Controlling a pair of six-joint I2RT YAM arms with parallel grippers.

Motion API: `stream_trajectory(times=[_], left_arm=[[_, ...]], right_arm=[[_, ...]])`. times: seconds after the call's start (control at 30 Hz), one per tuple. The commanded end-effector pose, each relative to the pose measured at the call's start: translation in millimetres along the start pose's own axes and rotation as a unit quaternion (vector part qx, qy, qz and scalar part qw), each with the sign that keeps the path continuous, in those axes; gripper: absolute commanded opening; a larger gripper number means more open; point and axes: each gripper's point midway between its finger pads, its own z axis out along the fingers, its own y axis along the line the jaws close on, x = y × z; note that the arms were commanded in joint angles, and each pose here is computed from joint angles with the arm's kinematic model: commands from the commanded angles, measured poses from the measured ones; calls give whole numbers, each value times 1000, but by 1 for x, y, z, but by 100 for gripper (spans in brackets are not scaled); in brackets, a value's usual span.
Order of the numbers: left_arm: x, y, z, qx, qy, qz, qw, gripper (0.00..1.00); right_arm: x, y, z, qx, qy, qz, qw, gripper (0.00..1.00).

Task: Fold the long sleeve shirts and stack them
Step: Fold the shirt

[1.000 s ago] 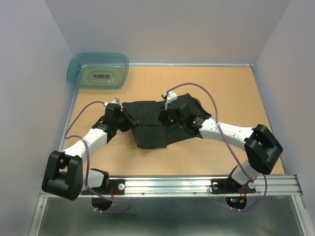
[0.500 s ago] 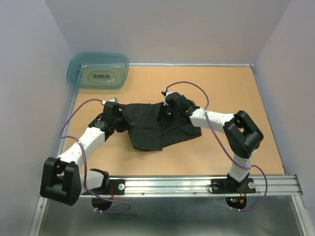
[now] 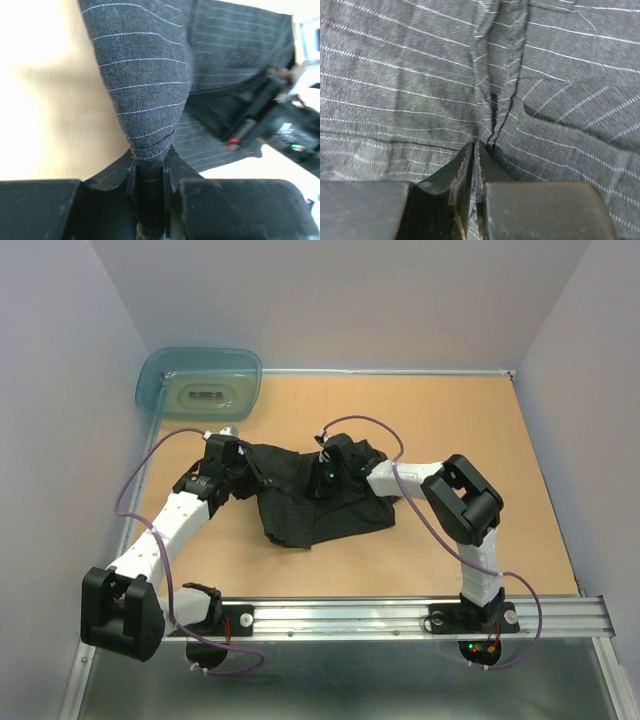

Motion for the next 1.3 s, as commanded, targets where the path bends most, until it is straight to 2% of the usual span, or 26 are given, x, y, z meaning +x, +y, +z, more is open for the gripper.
stream_trajectory(times=[0.0, 0.3, 0.47, 0.6, 0.77, 0.93, 1.27], left_arm=[[-23, -35, -13, 52, -12, 15, 998, 0], [-29, -69, -7, 77, 6, 26, 997, 0], [-25, -65, 6, 51, 23, 37, 998, 0], [-25, -61, 16, 22, 35, 74, 996, 0], [-25, -48, 14, -15, 45, 103, 994, 0], [-19, -51, 15, -16, 75, 153, 985, 0], [-28, -46, 9, -26, 74, 225, 971, 0]], right_arm=[[2, 41, 15, -61, 5, -3, 998, 11], [-2, 72, 36, -103, -4, 22, 994, 12], [-7, 90, 46, -147, -18, 58, 987, 12], [-12, 91, 53, -154, -31, 75, 985, 13], [-14, 85, 45, -133, -50, 68, 988, 21], [-12, 64, 30, -84, -74, 56, 992, 35], [-37, 25, -40, 25, -130, 12, 991, 37]])
